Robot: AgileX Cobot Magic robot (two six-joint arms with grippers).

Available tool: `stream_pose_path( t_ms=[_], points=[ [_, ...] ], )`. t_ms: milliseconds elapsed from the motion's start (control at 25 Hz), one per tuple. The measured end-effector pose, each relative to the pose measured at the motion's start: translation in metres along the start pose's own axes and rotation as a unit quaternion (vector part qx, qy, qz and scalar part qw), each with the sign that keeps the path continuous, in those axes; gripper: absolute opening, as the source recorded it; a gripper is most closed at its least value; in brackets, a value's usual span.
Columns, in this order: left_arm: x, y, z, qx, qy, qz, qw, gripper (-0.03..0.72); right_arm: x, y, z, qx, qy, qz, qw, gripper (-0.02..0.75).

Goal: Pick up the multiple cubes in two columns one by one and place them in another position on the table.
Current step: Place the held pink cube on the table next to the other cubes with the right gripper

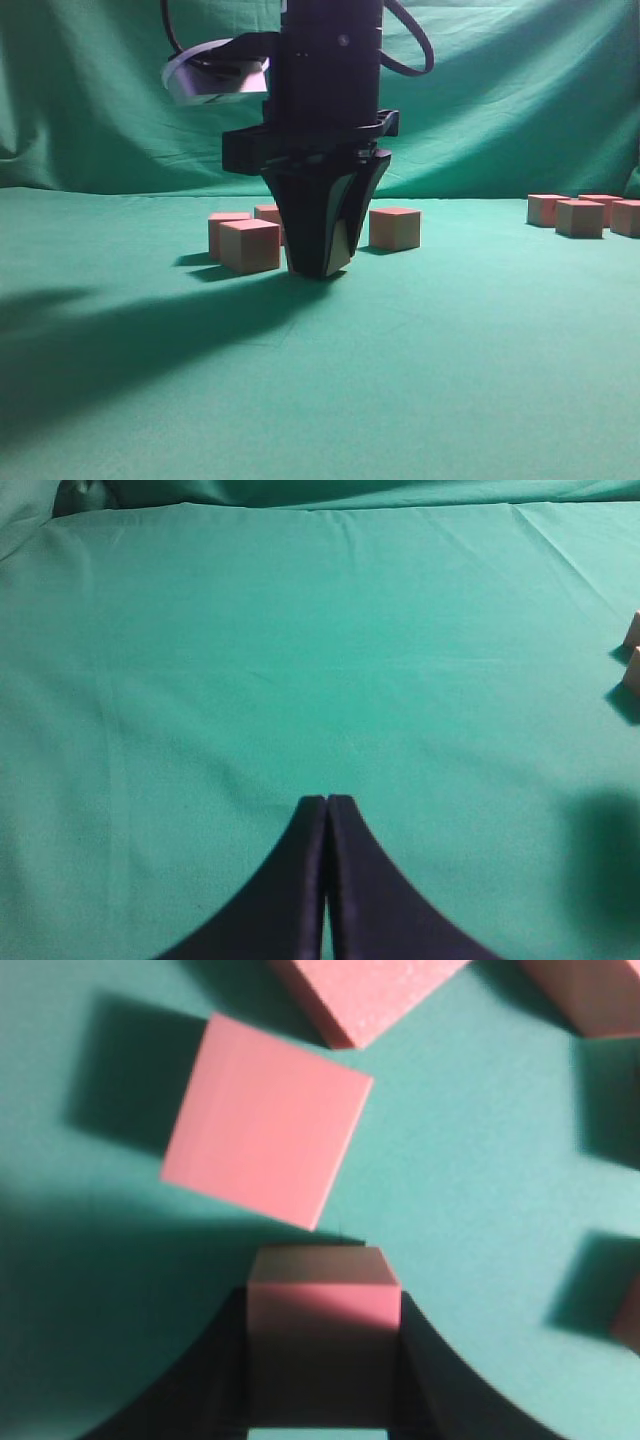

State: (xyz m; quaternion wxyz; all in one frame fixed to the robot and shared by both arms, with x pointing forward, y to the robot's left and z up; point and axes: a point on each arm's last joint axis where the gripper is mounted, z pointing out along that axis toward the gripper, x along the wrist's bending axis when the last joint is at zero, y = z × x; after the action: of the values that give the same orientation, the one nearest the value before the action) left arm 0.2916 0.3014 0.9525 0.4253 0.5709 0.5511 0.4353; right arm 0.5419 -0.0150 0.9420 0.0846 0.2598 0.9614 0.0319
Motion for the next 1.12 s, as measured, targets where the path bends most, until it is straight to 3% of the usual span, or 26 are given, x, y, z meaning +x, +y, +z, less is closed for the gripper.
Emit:
stream_pose_path(
  t_ms=[1080, 1120],
  points=[
    [0.0000, 0.0000, 0.0000, 0.000, 0.000, 0.000, 1.000, 0.000, 0.0039, 0.0010, 0.0018, 0.005, 0.000, -0.007, 1.000, 0.258],
    [0.0000, 0.0000, 0.0000, 0.000, 0.000, 0.000, 1.000, 0.000, 0.0053, 0.0003, 0.0028, 0.011, 0.003, -0.006, 1.000, 0.320]
  ],
)
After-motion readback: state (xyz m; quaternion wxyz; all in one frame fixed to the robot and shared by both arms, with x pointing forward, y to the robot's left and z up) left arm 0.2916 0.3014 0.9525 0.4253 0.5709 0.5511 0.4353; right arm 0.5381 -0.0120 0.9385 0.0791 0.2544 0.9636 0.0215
